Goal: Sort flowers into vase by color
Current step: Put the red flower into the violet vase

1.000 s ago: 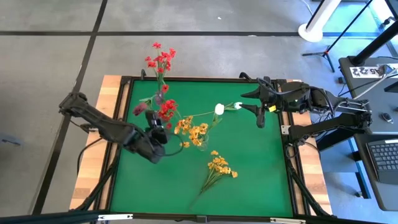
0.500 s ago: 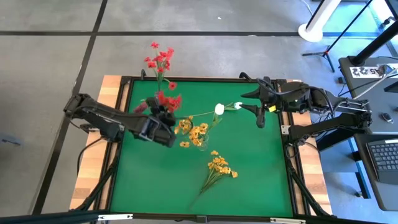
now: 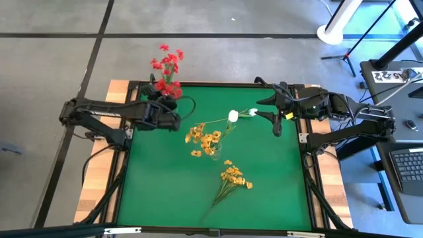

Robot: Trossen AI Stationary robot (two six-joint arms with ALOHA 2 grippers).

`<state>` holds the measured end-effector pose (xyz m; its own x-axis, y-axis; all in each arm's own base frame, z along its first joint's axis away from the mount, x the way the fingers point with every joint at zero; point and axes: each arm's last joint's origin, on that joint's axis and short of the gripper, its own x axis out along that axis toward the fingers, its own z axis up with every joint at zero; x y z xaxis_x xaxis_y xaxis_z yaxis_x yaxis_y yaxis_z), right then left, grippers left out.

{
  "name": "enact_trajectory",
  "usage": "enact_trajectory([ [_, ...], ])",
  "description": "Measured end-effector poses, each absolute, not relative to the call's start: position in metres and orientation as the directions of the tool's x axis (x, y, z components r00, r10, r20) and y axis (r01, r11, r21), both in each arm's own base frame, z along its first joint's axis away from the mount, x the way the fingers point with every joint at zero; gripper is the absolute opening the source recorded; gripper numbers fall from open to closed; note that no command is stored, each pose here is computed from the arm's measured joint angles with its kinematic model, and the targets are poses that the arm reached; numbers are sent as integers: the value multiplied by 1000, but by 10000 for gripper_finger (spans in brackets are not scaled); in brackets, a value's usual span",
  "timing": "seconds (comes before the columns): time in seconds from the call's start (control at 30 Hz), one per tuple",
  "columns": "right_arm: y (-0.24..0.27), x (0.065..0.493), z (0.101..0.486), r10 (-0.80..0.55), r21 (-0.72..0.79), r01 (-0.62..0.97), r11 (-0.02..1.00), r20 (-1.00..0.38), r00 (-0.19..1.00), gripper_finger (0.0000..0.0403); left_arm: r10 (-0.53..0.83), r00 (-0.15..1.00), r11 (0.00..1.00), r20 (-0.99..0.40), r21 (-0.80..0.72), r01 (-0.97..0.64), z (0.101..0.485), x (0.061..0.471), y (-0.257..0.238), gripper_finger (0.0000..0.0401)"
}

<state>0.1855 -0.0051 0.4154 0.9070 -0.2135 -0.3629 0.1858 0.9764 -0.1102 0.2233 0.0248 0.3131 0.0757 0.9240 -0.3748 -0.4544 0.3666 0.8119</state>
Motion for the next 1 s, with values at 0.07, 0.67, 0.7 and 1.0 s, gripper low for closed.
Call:
enact_trajectory([
  [0.07, -5, 185, 415, -214, -110, 186, 976, -363, 907, 175, 926, 63, 356, -372, 807, -472, 316, 220, 29, 98],
  [0.67, -5, 186, 415, -209, -107, 183, 977, -363, 908, 175, 899, 7, 351, -438, 711, -610, 332, 194, 54, 98],
  [0.7, -5, 186, 415, -210, -106, 183, 977, -363, 908, 175, 891, 9, 360, -453, 696, -621, 332, 194, 54, 98],
  [1.0, -4, 185, 415, -189, -82, 171, 982, -369, 910, 175, 862, 25, 397, -506, 643, -655, 331, 194, 55, 98],
])
